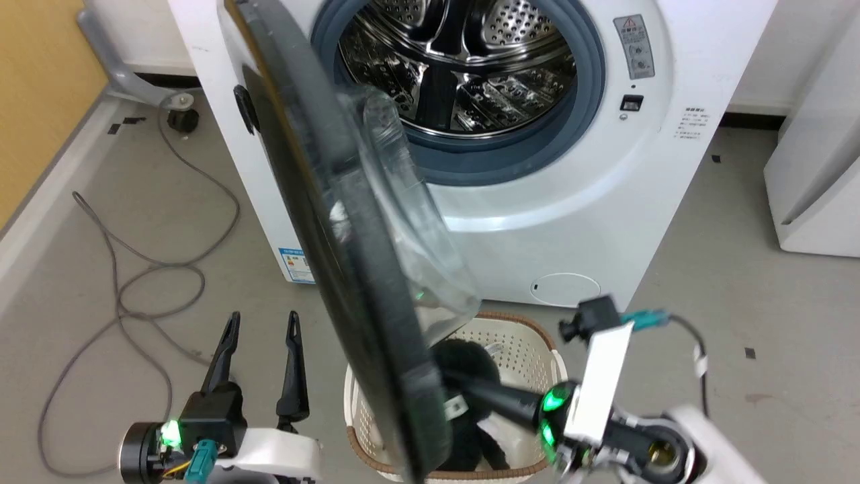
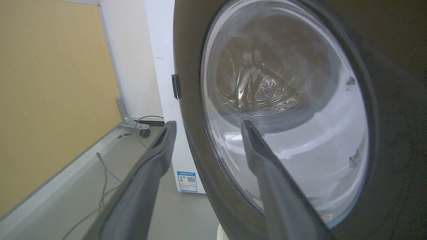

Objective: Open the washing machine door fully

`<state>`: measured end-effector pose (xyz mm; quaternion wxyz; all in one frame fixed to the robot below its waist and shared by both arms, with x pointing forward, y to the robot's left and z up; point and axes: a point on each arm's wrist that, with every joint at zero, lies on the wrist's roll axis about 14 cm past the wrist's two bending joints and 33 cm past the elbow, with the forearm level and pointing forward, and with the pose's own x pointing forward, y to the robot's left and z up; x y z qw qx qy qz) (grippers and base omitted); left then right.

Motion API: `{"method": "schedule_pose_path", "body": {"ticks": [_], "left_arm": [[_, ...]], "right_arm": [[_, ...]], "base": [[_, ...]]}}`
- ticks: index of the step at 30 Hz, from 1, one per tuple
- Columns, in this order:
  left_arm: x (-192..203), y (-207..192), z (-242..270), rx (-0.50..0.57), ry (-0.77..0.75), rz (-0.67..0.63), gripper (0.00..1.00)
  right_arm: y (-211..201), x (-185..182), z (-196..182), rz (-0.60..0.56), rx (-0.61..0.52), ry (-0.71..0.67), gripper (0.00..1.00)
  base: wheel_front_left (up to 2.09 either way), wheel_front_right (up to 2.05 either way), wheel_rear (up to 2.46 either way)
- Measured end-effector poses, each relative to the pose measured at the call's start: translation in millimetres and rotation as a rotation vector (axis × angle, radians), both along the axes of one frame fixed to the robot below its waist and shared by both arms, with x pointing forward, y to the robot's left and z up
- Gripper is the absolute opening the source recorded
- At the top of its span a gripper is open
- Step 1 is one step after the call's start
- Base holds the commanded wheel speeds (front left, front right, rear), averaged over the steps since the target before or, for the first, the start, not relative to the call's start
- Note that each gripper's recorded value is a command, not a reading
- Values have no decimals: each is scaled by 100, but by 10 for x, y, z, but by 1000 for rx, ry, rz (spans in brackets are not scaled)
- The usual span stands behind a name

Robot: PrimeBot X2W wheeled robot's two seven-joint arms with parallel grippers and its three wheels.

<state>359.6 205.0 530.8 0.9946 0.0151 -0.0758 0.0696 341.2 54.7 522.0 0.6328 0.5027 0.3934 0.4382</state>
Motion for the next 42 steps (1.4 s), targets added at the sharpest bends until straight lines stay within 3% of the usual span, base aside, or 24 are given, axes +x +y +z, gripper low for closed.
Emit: {"method": "schedule_pose_path", "body": {"ticks": [4, 8, 15, 23, 29, 31, 34, 39, 42], "left_arm": [[-42, 35, 8, 3, -2, 8, 100], [-85, 54, 17, 4, -5, 12, 100], [-152, 61, 13, 0, -6, 14, 100], [-162, 73, 45, -7, -18, 13, 100], [-165, 77, 55, -6, -22, 13, 100], [-165, 77, 58, -6, -22, 13, 100], [-160, 86, 74, -6, -27, 12, 100], [-157, 88, 96, -5, -34, 12, 100], [-157, 82, 97, -5, -35, 10, 100]], "right_arm": [[73, -177, 26, 17, 23, -1, 0], [19, -133, 175, -71, 49, -63, 0], [-478, 311, 618, -458, 86, -278, 0], [-1172, 528, 1055, -894, -14, -704, 0], [-1534, 551, 1249, -1009, -260, -1049, 0], [-1600, 544, 1318, -1042, -289, -1096, 0], [-1728, 451, 1392, -1098, -448, -1255, 0], [-1886, 372, 1219, -1107, -671, -1336, 0], [-1968, 324, 1055, -1118, -738, -1298, 0]], "base": [[0, 0, 0], [0, 0, 0], [0, 0, 0], [0, 0, 0], [0, 0, 0], [0, 0, 0], [0, 0, 0], [0, 0, 0], [0, 0, 0]]}}
